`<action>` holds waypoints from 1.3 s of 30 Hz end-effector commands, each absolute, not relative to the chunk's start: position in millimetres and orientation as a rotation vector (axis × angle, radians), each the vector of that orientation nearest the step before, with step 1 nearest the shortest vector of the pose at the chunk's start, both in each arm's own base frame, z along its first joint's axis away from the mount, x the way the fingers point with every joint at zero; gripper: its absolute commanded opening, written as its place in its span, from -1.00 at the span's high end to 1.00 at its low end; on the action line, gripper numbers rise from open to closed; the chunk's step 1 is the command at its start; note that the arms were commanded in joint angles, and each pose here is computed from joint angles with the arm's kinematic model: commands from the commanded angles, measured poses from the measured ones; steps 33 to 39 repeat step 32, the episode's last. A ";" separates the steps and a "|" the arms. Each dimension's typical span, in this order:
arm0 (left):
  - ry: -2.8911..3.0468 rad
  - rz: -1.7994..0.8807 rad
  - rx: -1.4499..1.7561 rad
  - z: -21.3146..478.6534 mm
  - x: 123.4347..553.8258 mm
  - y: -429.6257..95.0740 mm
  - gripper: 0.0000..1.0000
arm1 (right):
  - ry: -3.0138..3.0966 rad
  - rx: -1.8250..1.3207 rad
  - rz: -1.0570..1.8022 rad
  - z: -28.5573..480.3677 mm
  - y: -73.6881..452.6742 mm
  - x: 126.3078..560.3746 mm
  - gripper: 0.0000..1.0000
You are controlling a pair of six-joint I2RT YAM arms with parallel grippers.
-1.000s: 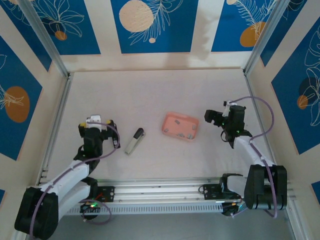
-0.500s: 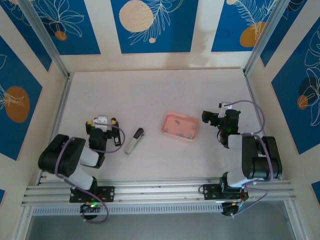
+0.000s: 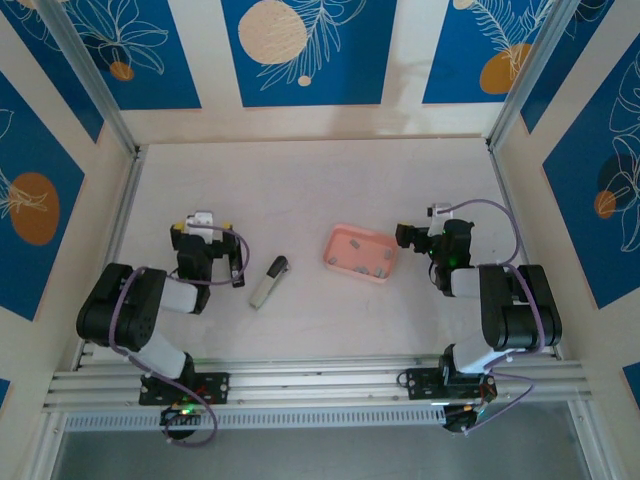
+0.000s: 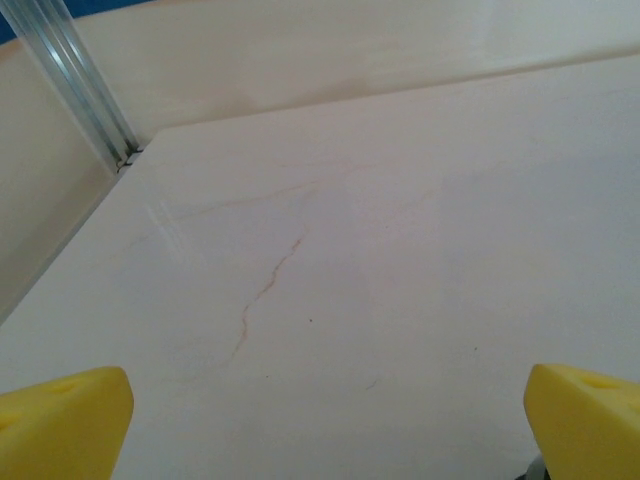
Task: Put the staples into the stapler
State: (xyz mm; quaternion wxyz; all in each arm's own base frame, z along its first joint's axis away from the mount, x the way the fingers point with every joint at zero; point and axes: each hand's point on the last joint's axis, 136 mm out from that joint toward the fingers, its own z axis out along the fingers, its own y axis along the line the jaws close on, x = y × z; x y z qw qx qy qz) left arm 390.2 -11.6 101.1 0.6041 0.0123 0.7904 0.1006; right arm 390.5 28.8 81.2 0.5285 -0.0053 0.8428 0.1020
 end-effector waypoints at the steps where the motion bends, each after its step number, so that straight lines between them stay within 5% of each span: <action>1: 1.857 0.218 0.013 97.2 390.2 -8.9 -1.00 | 1.965 -0.050 0.237 93.7 31.1 396.6 -0.98; 39: 1.876 0.202 -0.031 95.6 391.9 0.1 -0.99 | 1.967 -0.049 0.238 93.0 31.1 396.2 -0.98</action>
